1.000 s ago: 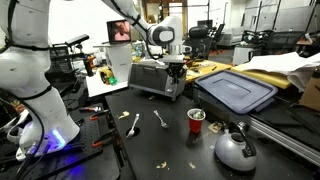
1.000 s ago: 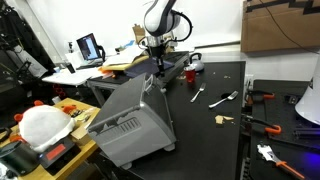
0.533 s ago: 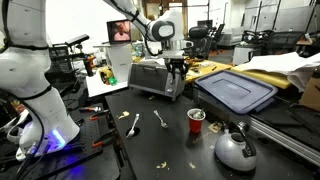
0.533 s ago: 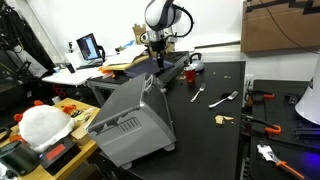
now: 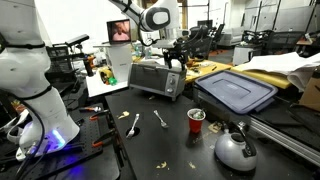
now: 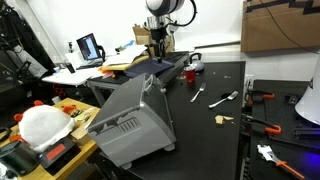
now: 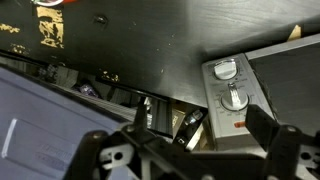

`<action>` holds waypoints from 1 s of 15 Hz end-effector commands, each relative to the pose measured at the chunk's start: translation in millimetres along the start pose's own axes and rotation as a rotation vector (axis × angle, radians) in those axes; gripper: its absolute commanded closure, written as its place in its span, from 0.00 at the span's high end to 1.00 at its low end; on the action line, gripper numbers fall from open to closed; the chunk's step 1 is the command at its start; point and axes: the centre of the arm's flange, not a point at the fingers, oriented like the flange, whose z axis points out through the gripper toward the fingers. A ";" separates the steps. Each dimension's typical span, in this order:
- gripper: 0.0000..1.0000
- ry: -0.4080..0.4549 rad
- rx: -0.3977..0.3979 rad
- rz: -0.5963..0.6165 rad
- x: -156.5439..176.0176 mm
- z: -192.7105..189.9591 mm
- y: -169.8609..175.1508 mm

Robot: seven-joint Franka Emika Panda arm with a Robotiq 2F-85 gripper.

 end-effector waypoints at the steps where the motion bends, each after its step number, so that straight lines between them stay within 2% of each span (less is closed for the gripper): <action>1: 1.00 -0.012 -0.015 0.105 -3.9 -28.9 -23.4; 4: 1.00 -0.018 -0.009 0.183 2.4 -38.2 -38.5; 10: 1.00 -0.086 0.013 0.287 1.0 -40.8 -56.1; 15: 1.00 -0.120 0.033 0.251 -9.2 -44.5 -54.8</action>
